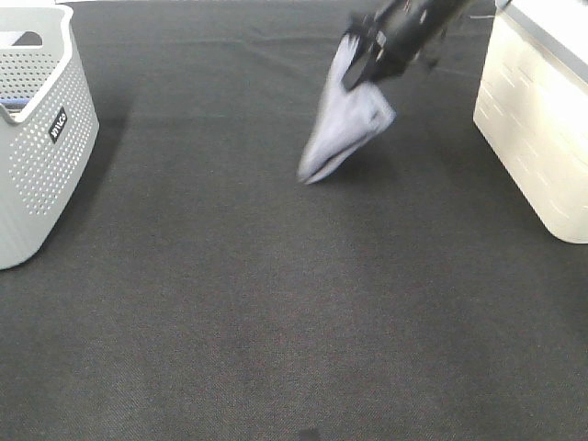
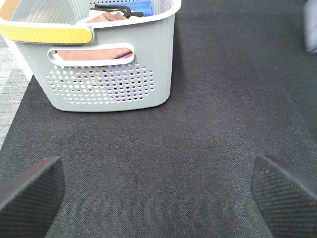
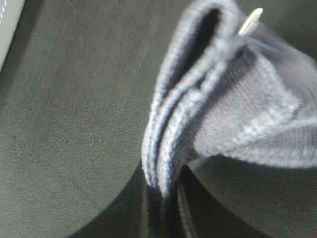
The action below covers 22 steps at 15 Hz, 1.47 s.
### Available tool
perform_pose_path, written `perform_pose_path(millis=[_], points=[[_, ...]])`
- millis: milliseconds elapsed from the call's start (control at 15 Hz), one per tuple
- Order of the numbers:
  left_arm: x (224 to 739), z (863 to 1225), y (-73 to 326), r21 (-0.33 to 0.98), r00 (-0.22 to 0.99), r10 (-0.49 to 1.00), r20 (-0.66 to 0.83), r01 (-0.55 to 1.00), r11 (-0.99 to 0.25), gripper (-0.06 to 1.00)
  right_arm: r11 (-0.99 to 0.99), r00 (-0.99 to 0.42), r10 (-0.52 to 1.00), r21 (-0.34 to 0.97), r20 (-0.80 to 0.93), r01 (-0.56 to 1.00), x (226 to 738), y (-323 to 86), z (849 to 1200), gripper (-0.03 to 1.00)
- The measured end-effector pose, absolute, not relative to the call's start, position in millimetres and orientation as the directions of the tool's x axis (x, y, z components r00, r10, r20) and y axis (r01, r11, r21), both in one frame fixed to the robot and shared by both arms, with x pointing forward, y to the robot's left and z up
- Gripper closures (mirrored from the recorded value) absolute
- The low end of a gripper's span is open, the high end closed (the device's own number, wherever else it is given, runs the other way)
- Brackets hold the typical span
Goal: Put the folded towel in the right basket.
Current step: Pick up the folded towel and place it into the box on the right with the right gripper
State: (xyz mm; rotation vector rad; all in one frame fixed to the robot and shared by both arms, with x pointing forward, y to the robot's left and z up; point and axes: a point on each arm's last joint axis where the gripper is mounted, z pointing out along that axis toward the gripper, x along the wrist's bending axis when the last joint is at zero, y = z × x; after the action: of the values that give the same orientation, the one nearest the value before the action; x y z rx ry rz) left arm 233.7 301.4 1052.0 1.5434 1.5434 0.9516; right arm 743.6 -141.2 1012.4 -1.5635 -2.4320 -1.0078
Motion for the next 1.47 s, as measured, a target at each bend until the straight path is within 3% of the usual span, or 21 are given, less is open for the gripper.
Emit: perform_pose_path(millis=[200,333,600,733,1067,1467], points=[[233.7,1052.0,301.4,0.893,0.000,1.000,0.000,0.449,0.000,-0.03,0.318,-0.506,0.843,0.590,0.183,0.742,723.7,-161.5,1088.1,0.90],[233.7,1052.0,301.4,0.893,0.000,1.000,0.000,0.449,0.000,-0.03,0.327,-0.497,0.859,0.613,0.125,0.719,717.3,-168.8,1107.3,0.90],[233.7,1052.0,301.4,0.893,0.000,1.000,0.000,0.449,0.000,-0.03,0.247,-0.341,0.940,0.701,-0.005,0.669,691.1,-227.8,1179.3,0.90],[233.7,1052.0,301.4,0.893,0.000,1.000,0.000,0.449,0.000,-0.03,0.187,-0.256,0.967,0.725,-0.016,0.663,684.6,-263.2,1195.9,0.90],[233.7,1052.0,301.4,0.893,0.000,1.000,0.000,0.449,0.000,-0.03,0.044,-0.064,0.998,0.718,0.001,0.695,681.1,-341.7,1196.0,0.90],[233.7,1052.0,301.4,0.893,0.000,1.000,0.000,0.449,0.000,-0.03,-0.085,0.038,0.995,0.540,0.097,0.838,693.6,-381.5,1120.5,0.90]])
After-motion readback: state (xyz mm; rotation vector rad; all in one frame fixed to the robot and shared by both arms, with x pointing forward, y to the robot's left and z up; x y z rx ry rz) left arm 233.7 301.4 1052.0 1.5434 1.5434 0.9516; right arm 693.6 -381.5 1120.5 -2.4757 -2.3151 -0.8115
